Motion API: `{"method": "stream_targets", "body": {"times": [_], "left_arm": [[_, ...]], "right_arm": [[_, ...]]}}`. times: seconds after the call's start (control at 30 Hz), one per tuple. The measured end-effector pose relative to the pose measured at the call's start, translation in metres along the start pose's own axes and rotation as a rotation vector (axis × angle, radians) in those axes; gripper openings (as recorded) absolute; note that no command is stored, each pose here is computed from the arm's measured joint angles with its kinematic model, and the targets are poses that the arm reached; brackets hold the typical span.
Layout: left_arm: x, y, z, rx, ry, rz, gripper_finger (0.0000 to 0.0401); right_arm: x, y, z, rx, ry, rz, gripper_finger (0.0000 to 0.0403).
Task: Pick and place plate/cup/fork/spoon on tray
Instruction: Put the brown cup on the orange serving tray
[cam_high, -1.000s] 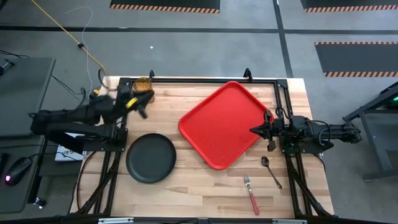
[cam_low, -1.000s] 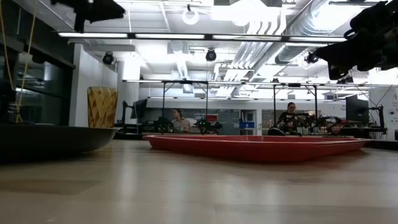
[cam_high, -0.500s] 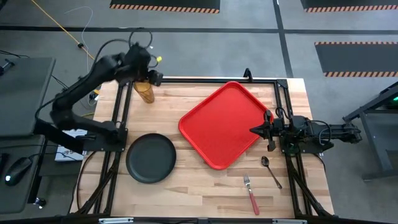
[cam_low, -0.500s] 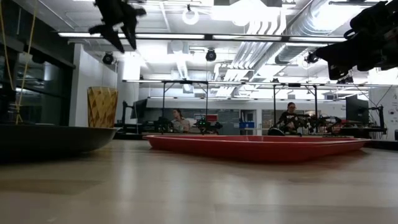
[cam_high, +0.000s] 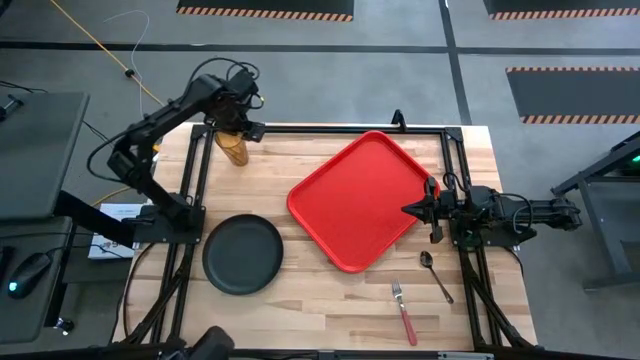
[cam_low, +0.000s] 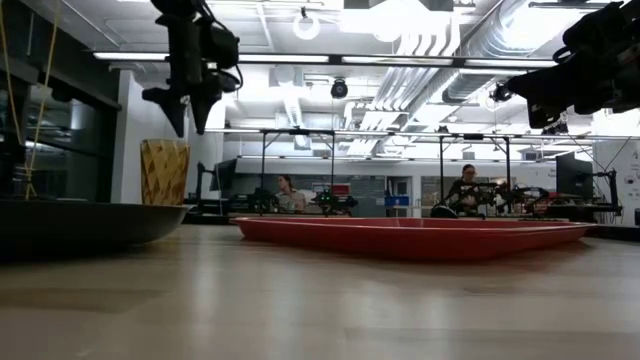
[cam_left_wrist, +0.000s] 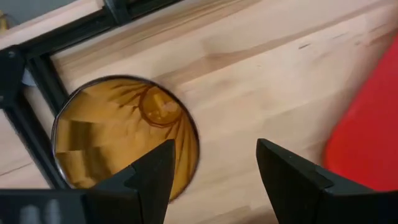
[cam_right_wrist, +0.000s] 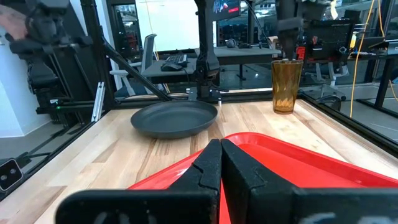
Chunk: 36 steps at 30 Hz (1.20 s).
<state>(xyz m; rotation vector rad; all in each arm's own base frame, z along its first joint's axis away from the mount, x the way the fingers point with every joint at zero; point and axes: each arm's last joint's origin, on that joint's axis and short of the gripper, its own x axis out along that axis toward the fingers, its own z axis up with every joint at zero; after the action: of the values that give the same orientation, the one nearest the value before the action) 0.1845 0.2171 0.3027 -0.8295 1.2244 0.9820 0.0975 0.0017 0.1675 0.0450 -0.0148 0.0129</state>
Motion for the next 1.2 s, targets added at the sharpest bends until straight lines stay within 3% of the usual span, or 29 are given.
{"method": "stream_targets", "body": {"times": [0.1,0.47,0.6,0.7,0.77,0.83,1.03,1.2], "left_arm": [[0.013,0.001,0.001,-0.006,-0.004,0.057,0.0215],[0.057,0.006,-0.009,-0.051,0.034,0.06,0.0205],[0.067,0.005,-0.013,-0.062,0.042,0.064,0.0155],[0.067,0.0,-0.014,-0.052,0.032,0.054,0.0088],[0.06,-0.007,-0.012,-0.034,0.015,0.028,0.0034],[0.048,-0.018,-0.008,-0.005,-0.021,-0.012,0.0012],[-0.025,-0.072,-0.005,0.204,-0.213,-0.127,0.0005],[-0.072,-0.14,-0.039,0.441,-0.211,-0.184,0.0004]], "right_arm": [[0.0,0.0,0.0,0.0,0.0,0.0,0.0],[0.0,0.0,0.0,0.0,0.0,0.0,0.0],[0.0,0.0,0.0,0.0,0.0,0.0,0.0],[0.0,0.0,0.0,0.0,0.0,0.0,0.0],[0.0,0.0,0.0,0.0,0.0,0.0,0.0],[0.0,0.0,0.0,0.0,0.0,0.0,0.0],[0.0,0.0,0.0,0.0,0.0,0.0,0.0],[0.0,0.0,0.0,0.0,0.0,0.0,0.0]]}}
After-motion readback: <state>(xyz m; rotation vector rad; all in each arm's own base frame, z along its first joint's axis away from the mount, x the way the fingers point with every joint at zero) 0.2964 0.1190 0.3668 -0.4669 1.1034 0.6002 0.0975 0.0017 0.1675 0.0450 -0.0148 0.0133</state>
